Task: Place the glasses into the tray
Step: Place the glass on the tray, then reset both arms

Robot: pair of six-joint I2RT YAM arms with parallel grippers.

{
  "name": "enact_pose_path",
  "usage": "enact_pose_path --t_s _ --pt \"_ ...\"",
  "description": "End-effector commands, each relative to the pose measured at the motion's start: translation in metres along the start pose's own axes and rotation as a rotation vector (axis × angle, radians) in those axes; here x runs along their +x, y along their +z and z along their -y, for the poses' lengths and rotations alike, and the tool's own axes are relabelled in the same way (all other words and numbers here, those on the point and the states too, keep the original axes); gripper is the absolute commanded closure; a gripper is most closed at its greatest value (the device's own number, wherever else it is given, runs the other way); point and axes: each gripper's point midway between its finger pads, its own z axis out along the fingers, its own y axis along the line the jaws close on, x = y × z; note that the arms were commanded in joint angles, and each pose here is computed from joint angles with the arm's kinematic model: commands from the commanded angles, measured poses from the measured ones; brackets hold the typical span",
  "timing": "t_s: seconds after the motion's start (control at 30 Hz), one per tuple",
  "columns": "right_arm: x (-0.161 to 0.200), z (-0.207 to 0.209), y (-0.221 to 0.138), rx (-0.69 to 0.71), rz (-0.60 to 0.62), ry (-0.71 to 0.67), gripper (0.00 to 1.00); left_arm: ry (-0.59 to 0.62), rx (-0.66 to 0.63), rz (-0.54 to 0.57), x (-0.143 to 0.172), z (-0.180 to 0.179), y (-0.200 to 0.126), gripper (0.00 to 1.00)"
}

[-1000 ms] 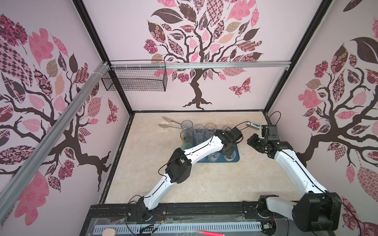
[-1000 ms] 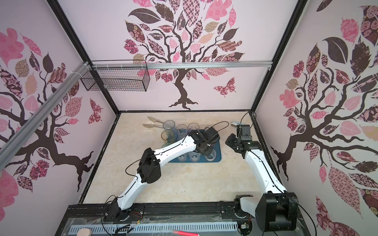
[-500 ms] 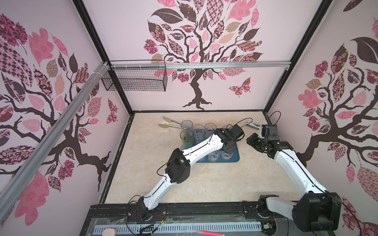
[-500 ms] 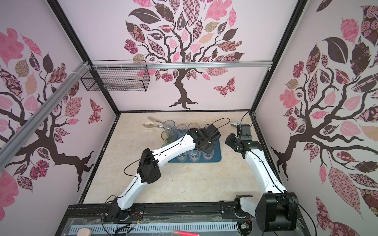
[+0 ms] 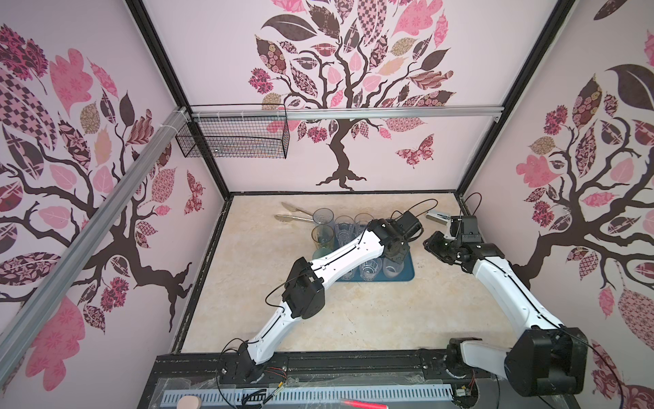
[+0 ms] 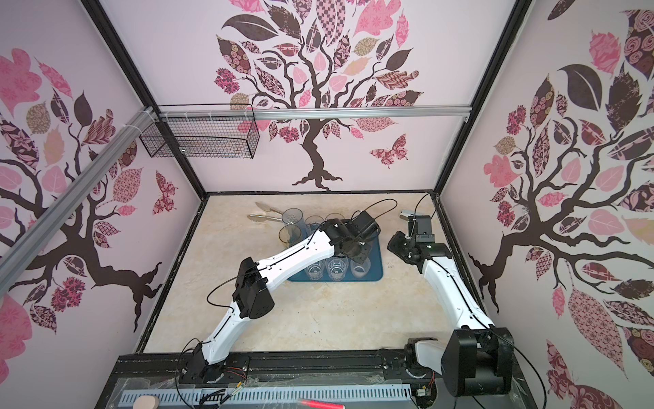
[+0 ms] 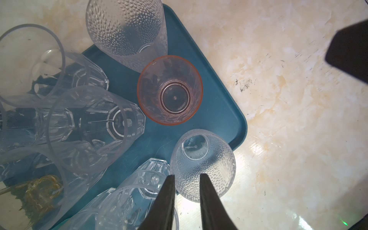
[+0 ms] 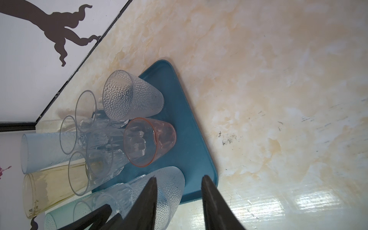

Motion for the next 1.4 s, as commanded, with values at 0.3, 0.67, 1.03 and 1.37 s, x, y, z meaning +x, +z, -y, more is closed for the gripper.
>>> enact_pose_path --t_s 0.3,0.67,1.03,1.37 --pt "0.018 -0.008 0.007 -0.019 -0.078 -0.061 0.59 -0.005 -0.004 0.133 -0.023 -0.009 -0.054 0.60" --pt "0.012 -0.016 0.003 -0.032 -0.070 -0.089 0.53 -0.013 -0.005 0.198 -0.022 -0.017 -0.076 0.52" --pt "-0.002 -0.029 -0.008 -0.052 -0.029 -0.123 0.34 -0.071 -0.001 0.316 -0.011 -0.054 -0.117 0.47" --pt "0.016 -0.036 -0.004 -0.040 -0.062 -0.160 0.34 -0.167 -0.030 0.404 0.002 -0.105 -0.149 0.45"
